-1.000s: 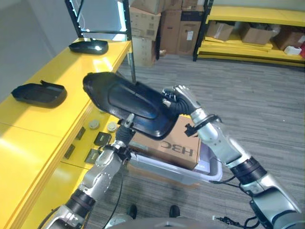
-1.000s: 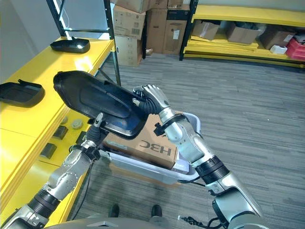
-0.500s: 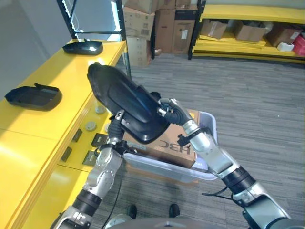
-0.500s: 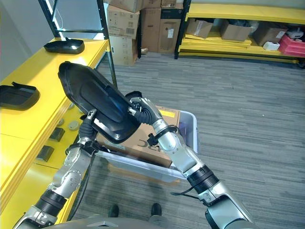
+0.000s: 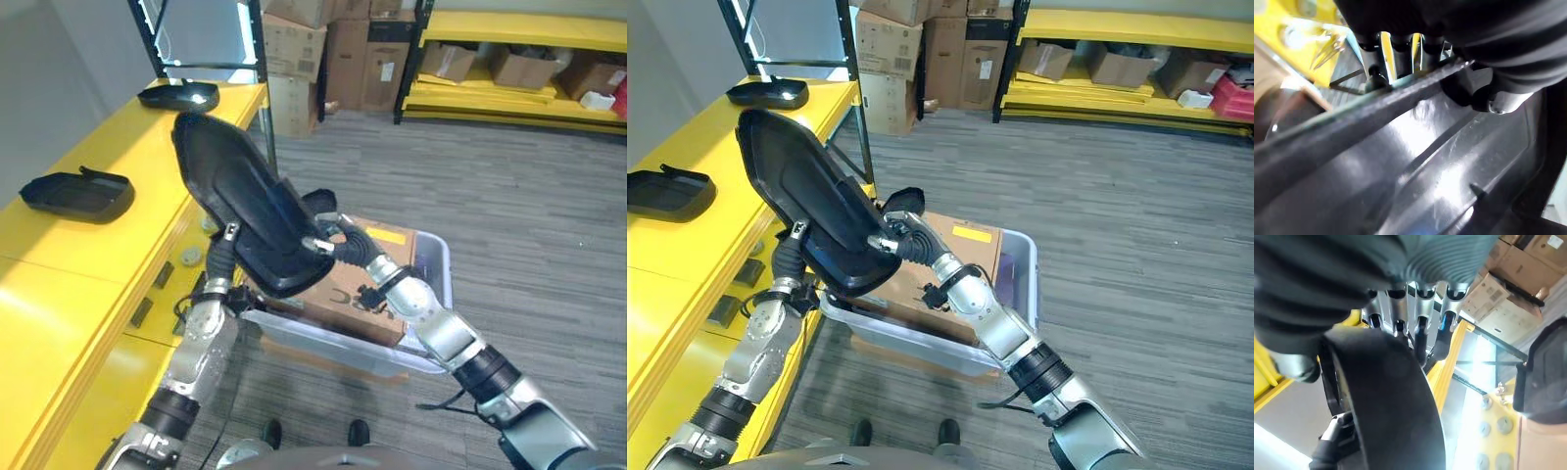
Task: Move parts from the plastic box to the shelf.
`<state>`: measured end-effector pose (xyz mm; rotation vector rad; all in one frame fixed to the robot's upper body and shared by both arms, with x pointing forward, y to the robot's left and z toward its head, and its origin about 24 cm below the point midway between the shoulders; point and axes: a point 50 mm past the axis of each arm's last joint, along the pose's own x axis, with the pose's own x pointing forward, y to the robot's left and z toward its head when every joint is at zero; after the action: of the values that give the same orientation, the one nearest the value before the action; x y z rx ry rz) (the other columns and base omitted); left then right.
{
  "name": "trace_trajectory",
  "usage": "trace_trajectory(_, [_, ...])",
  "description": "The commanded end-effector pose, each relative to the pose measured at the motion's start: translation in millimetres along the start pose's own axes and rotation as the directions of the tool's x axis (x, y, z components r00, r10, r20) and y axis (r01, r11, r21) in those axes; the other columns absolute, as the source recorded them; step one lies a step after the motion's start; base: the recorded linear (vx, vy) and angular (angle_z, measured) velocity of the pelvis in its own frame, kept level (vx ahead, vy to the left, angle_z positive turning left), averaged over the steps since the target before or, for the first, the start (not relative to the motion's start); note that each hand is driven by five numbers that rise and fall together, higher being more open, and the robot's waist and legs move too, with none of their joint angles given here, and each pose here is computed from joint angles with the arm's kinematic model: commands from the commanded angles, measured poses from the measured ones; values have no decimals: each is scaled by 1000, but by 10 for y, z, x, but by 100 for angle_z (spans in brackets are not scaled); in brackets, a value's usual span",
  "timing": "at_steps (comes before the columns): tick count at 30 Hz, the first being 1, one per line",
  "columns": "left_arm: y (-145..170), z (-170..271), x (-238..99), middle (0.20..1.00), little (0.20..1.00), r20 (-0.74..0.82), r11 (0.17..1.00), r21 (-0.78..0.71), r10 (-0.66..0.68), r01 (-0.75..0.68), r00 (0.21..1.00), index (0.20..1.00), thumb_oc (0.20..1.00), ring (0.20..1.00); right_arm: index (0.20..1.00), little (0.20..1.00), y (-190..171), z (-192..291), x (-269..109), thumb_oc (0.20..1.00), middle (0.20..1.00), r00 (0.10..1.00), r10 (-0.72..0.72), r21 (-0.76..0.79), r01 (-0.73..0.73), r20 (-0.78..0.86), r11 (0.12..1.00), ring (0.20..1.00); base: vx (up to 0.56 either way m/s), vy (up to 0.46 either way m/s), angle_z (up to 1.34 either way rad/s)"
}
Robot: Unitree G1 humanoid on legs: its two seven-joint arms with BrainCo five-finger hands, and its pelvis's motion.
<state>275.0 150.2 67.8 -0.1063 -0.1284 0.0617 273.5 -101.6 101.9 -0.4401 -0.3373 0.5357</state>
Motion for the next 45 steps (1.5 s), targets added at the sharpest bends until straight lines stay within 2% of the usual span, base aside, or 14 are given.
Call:
trace_trajectory(1, [38, 547, 206, 200, 200, 377, 898, 419, -34, -137, 926, 200, 200, 200, 1000, 1000, 49, 364, -54, 1000, 1000, 969, -79, 181, 36, 235, 983, 1000, -15, 8, 4])
trace_trajectory(6, [231, 650, 108, 200, 200, 477, 803, 531, -19, -271, 878, 200, 200, 200, 1000, 1000, -222, -84, -390, 1000, 1000, 950, -310, 169, 303, 21, 938, 1000, 5, 0, -2])
trace_trajectory(9, [262, 683, 54, 200, 200, 484, 840, 475, -2, -261, 875, 200, 200, 200, 1000, 1000, -303, -258, -566, 1000, 1000, 928, -367, 11, 369, -59, 929, 1000, 3, 1, -2])
trace_trajectory(10, [320, 736, -30, 200, 200, 501, 879, 397, 31, -262, 865, 200, 200, 200, 1000, 1000, -347, -412, -730, 1000, 1000, 914, -386, -174, 363, -123, 915, 1000, 0, 0, 0])
trace_trajectory(11, [321, 736, -30, 200, 200, 501, 879, 397, 32, -262, 865, 200, 200, 200, 1000, 1000, -347, -412, -730, 1000, 1000, 914, -386, -174, 363, -124, 915, 1000, 30, 1, -3])
trace_trajectory(14, [363, 884, -153, 200, 200, 556, 921, 287, 66, -265, 829, 200, 200, 200, 1000, 1000, -158, -955, -1152, 1000, 1000, 826, -367, -177, 321, -429, 930, 1000, 0, 0, 0])
trace_trajectory(18, [426, 962, -240, 200, 200, 579, 930, 260, 66, -261, 812, 200, 200, 200, 1000, 1000, 131, -1315, -1544, 1000, 1000, 703, -296, -115, 294, -647, 949, 1000, 0, 0, 0])
trace_trajectory(21, [529, 1023, -317, 200, 200, 595, 935, 222, 95, -277, 798, 200, 200, 200, 1000, 1000, 452, -1645, -2038, 1000, 1000, 477, -219, -58, 330, -851, 942, 1000, 40, -37, -1])
trace_trajectory(24, [541, 1061, -336, 200, 200, 606, 942, 200, 97, -269, 790, 200, 200, 200, 1000, 1000, 550, -1718, -2142, 1000, 1000, 417, -174, -29, 333, -892, 943, 1000, 1, -24, 0])
trace_trajectory(25, [549, 1096, -334, 200, 200, 616, 943, 204, 86, -264, 783, 200, 200, 200, 1000, 1000, 671, -1801, -2309, 1000, 1000, 321, -106, 13, 348, -941, 937, 1000, 4, -88, 6])
trace_trajectory(29, [516, 1144, -299, 200, 200, 626, 949, 219, 41, -226, 779, 200, 200, 200, 1000, 1000, 887, -1870, -2485, 1000, 1000, 201, 29, 102, 362, -979, 927, 1000, -3, -97, 19])
trace_trajectory(38, [487, 1164, -284, 200, 200, 630, 964, 178, 44, -198, 776, 200, 200, 200, 1000, 1000, 893, -1923, -2541, 1000, 1000, 84, 21, 59, 488, -996, 871, 1000, -76, -159, 49])
trace_trajectory(42, [453, 1177, -283, 200, 200, 634, 968, 176, 28, -180, 773, 200, 200, 200, 1000, 1000, 873, -1937, -2544, 1000, 1000, 64, 29, 54, 445, -998, 894, 1000, -98, -45, 96])
trace_trajectory(45, [427, 1151, -291, 200, 200, 615, 974, 177, 3, -141, 789, 200, 200, 200, 1000, 1000, 869, -1930, -2695, 1000, 1000, -10, 33, 21, 589, -999, 808, 1000, -117, -74, 65])
